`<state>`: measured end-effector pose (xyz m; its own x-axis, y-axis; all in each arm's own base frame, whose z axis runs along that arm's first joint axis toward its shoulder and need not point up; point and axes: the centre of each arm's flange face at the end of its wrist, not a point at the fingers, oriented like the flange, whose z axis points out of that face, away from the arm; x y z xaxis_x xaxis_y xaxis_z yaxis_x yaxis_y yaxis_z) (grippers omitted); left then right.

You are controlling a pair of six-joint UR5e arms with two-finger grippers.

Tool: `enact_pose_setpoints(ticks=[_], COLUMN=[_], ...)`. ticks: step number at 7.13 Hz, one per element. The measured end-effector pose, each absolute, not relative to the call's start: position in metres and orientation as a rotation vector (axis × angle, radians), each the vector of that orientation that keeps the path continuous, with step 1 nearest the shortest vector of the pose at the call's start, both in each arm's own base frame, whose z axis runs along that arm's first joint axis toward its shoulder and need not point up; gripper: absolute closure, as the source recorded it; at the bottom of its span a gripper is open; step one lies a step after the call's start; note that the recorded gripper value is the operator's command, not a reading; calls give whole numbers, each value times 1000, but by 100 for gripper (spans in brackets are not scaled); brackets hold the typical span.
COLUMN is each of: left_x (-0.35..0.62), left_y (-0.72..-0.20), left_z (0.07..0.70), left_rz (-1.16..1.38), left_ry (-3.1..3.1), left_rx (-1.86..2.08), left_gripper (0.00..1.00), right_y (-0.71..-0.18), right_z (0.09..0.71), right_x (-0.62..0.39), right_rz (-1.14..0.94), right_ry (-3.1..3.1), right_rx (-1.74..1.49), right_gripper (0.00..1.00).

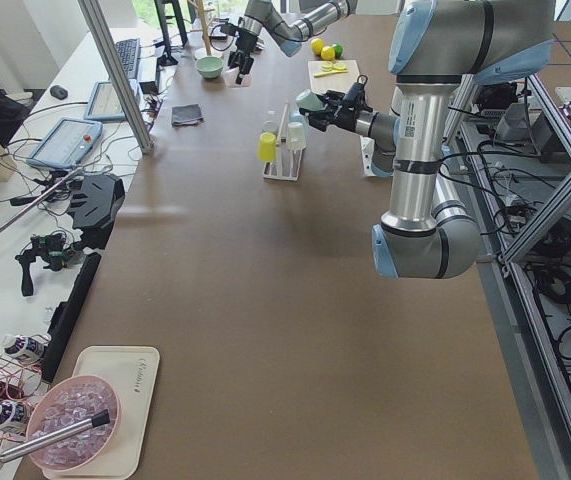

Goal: Place cup on cup holder

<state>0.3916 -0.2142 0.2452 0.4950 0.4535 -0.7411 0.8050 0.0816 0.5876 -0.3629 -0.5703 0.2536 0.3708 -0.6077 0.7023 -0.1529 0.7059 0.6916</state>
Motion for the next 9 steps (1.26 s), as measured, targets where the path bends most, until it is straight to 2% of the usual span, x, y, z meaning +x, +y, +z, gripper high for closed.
enact_pose_setpoints(ticks=[9], left_x=[421], left_y=[-188], left_z=[267], left_rz=[-296], left_ry=[1132], left_rx=[1511], left_gripper=[100], right_y=[-568], right_z=[221], right_x=[-323], right_rz=[-503], right_ry=[-1180], right_rx=[1005], right_gripper=[100])
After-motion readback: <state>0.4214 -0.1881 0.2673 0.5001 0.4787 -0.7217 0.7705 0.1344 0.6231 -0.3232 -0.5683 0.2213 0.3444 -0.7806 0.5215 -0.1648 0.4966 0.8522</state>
